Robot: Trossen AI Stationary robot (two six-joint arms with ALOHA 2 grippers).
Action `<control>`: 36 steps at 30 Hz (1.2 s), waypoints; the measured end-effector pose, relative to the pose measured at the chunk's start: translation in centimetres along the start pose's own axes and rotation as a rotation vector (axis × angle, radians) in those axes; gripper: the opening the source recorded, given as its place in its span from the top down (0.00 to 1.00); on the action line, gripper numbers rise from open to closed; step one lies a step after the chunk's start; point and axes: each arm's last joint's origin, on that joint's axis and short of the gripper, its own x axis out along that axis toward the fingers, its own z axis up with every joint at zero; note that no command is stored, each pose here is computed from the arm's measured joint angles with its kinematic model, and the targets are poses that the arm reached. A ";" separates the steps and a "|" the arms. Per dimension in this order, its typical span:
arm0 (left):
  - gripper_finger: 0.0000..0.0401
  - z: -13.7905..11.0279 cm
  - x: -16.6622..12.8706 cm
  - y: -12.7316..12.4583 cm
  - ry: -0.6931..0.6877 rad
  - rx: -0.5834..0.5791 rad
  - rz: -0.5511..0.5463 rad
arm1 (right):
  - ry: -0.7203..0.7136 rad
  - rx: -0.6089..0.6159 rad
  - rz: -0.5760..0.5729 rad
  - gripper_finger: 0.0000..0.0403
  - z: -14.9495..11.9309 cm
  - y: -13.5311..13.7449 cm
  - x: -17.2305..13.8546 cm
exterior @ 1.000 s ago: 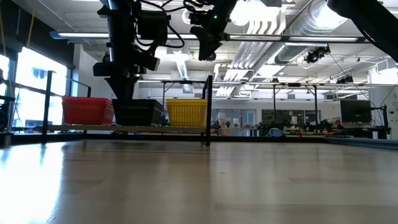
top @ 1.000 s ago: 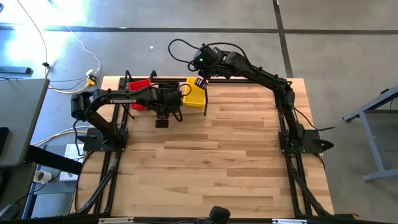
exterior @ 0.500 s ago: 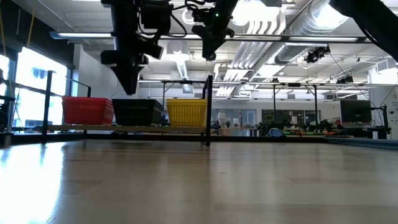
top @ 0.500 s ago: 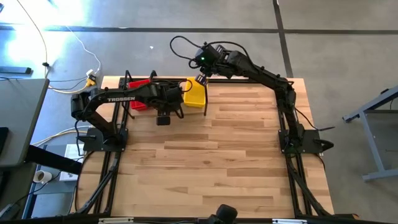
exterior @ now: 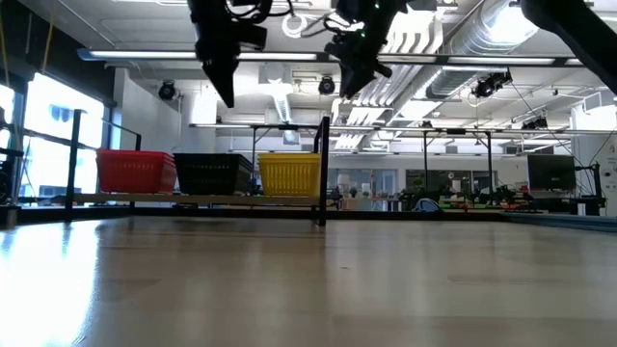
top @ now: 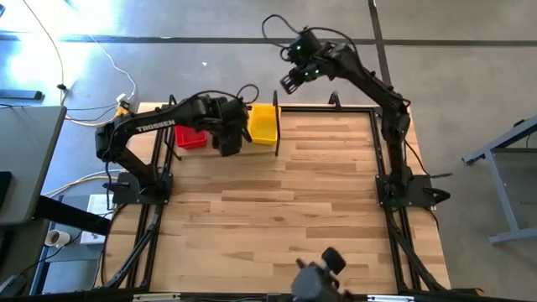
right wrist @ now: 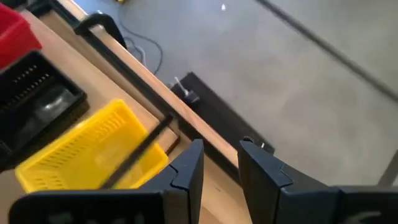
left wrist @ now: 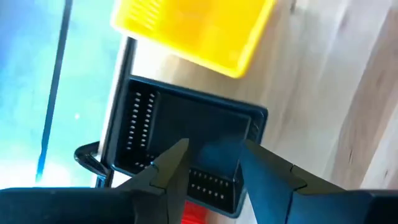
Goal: Stack baskets on shelf by color
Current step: Adjust the stacked yellow bins on the shelf
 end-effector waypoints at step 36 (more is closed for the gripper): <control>0.67 -5.1 -3.3 9.4 -0.046 -0.577 0.187 | 0.263 0.249 0.429 0.78 -7.8 -3.7 13.3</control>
